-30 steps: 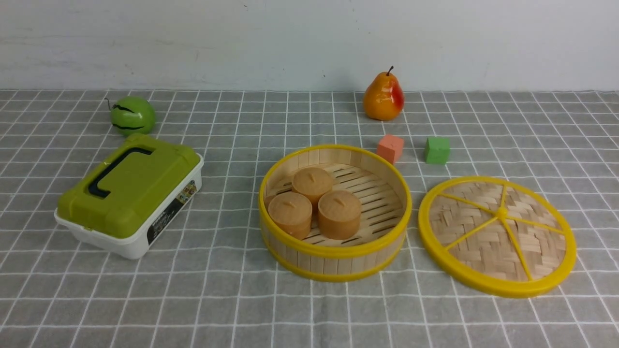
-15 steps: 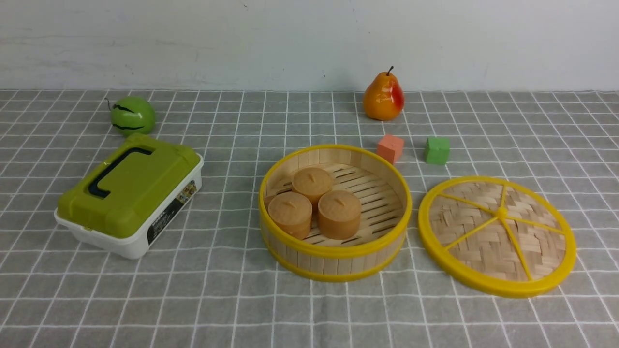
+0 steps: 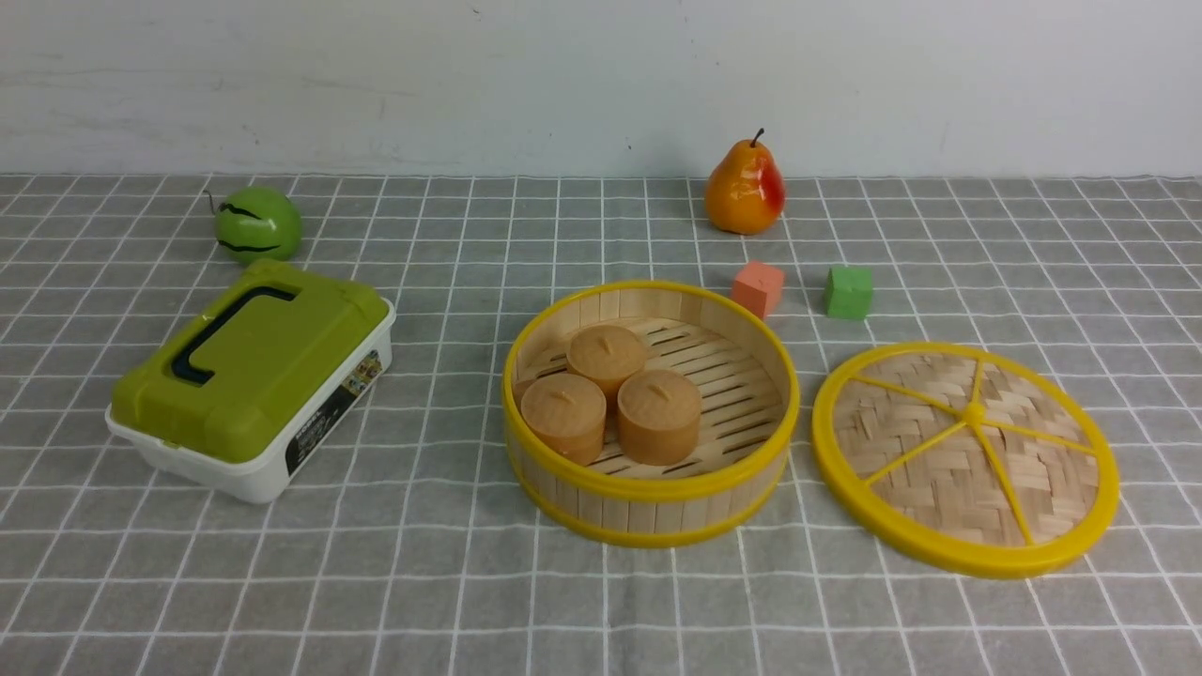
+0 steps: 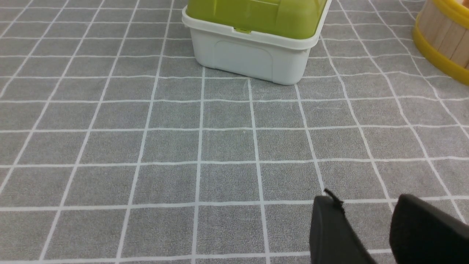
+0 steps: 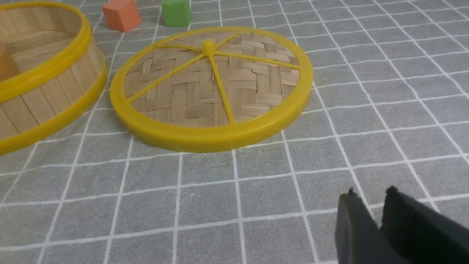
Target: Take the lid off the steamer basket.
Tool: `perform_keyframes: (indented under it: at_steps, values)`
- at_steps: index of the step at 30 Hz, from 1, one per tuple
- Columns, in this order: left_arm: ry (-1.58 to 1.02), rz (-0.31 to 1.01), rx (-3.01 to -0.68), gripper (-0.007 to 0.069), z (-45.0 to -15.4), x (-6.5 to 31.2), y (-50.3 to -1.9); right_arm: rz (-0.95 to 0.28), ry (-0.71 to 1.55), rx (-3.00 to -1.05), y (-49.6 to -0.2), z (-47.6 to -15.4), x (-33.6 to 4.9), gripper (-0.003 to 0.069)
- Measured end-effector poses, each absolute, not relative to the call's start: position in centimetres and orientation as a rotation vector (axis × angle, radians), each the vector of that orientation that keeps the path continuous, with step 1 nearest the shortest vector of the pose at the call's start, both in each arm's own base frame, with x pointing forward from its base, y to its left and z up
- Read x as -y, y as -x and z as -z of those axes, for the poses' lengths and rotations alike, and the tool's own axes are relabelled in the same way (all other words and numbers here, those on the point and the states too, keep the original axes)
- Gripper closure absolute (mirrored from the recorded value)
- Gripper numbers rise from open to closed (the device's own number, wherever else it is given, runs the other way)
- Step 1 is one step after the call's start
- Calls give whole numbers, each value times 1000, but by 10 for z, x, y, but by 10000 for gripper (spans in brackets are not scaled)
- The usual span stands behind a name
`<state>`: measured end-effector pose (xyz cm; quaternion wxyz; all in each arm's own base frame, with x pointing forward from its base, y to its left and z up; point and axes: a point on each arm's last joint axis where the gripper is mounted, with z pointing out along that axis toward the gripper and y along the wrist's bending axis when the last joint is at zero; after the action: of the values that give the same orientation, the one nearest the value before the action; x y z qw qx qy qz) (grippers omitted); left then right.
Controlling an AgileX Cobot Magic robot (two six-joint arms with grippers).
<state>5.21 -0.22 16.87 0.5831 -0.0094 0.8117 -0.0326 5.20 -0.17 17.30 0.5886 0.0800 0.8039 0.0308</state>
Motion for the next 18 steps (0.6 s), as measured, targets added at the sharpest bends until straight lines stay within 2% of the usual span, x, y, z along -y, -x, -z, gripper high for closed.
perform_keyframes:
  at_steps: [18]
  values:
    - [22, 76, -1895, 386, -169, 2, -52, -72, -186, -1872, -52, -173, 2, 539]
